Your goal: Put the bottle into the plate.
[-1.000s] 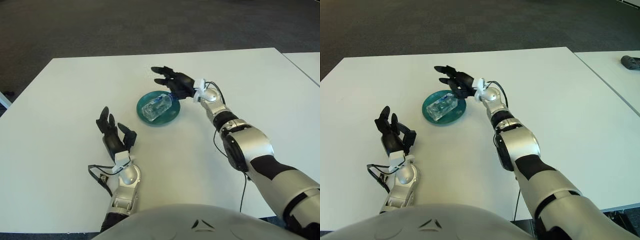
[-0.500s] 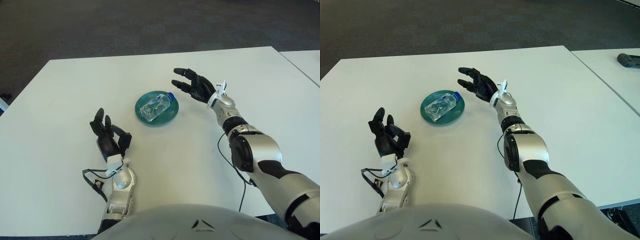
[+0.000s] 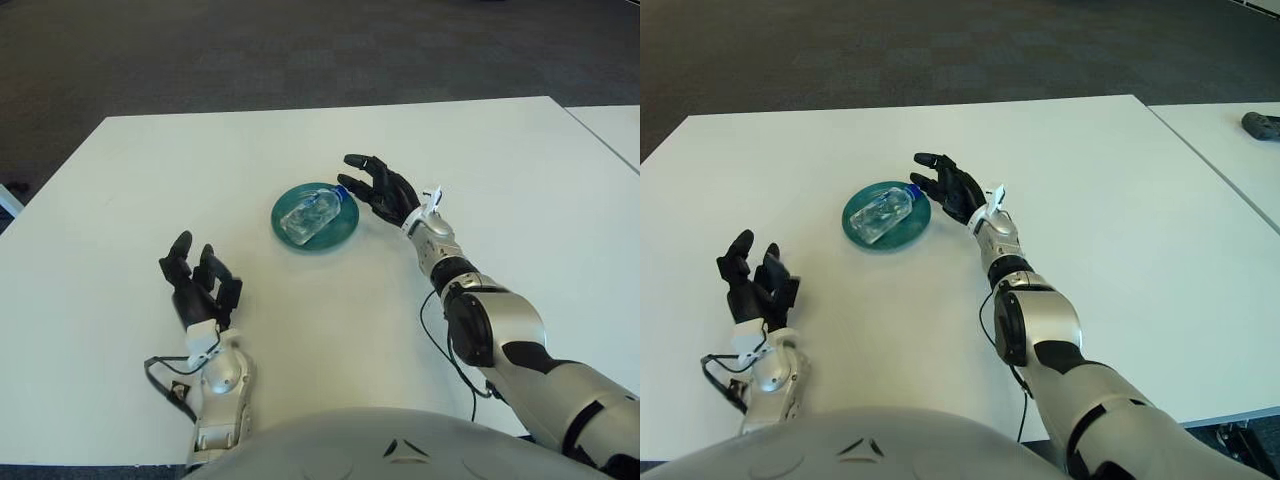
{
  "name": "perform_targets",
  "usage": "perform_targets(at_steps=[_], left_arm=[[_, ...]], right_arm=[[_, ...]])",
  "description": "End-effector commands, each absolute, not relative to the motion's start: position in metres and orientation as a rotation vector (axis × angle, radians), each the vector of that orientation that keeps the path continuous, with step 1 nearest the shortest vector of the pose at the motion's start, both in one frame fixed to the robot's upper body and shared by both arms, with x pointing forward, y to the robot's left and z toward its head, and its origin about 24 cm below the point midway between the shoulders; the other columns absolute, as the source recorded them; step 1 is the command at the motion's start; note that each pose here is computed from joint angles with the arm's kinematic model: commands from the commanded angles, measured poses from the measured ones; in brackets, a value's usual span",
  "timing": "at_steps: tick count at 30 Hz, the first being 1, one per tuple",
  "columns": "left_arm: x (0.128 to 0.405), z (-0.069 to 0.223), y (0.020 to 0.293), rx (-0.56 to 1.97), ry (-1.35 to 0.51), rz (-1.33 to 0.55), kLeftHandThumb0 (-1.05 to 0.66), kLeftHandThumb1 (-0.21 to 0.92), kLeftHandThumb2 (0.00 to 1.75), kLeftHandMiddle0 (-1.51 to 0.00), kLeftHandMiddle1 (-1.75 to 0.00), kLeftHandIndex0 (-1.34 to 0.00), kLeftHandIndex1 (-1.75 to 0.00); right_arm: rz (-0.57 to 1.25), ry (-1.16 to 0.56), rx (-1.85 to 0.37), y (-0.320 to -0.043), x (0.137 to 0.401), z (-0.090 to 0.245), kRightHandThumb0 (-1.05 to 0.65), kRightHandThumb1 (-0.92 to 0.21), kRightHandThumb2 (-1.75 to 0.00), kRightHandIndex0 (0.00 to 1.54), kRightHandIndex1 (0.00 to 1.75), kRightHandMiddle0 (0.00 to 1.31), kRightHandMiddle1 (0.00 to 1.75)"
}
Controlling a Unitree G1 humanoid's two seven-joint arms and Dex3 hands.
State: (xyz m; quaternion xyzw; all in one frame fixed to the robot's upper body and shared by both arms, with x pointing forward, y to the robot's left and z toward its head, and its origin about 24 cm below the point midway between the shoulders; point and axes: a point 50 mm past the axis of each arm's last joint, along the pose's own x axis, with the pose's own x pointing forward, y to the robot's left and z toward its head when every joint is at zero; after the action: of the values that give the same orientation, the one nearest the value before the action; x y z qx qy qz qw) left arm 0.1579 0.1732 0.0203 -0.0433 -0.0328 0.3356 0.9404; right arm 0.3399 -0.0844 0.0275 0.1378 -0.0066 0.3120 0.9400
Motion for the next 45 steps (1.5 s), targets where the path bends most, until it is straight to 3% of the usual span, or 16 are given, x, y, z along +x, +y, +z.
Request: perform_targets(at_steps=[1,3,9,23,45], left_arm=[[0.156,0.023,0.171,-0.122,-0.061,0.662,-0.54,0.90,0.57,-0.58,-0.59,-0.26,-1.05],[0.154,0.023,0.171,-0.126,-0.055,0.644,-0.54,0.89,0.57,-0.57,-0.62,-0.27,-1.06],[0.150,0.020,0.169,-0.130,-0.040,0.574,-0.53,0.86,0.57,-0.56,-0.64,-0.28,-1.05],[0.127,0.005,0.176,-0.114,0.042,0.396,-0.57,0.84,0.56,-0.52,-0.58,-0.26,-1.02],[0.108,-0.002,0.197,-0.015,0.120,0.458,-0.60,0.92,0.52,-0.46,-0.47,-0.19,-0.98]], right_arm=[[0.639,-0.065,0.285,-0.083,0.319,0.012,-0.70,-0.92,-0.68,0.35,0.70,0.11,1.03],[0.641,-0.088,0.278,-0.084,0.309,0.006,-0.71,-0.92,-0.66,0.33,0.80,0.11,1.05],[0.634,-0.078,0.288,-0.090,0.304,0.002,-0.74,-0.92,-0.61,0.31,0.90,0.09,1.07],[0.605,0.063,0.326,-0.101,0.303,-0.015,-0.72,-0.92,-0.59,0.37,0.88,0.09,1.08],[0.427,0.042,0.493,-0.086,0.287,-0.029,-0.64,-0.91,-0.62,0.48,0.94,0.25,1.14]])
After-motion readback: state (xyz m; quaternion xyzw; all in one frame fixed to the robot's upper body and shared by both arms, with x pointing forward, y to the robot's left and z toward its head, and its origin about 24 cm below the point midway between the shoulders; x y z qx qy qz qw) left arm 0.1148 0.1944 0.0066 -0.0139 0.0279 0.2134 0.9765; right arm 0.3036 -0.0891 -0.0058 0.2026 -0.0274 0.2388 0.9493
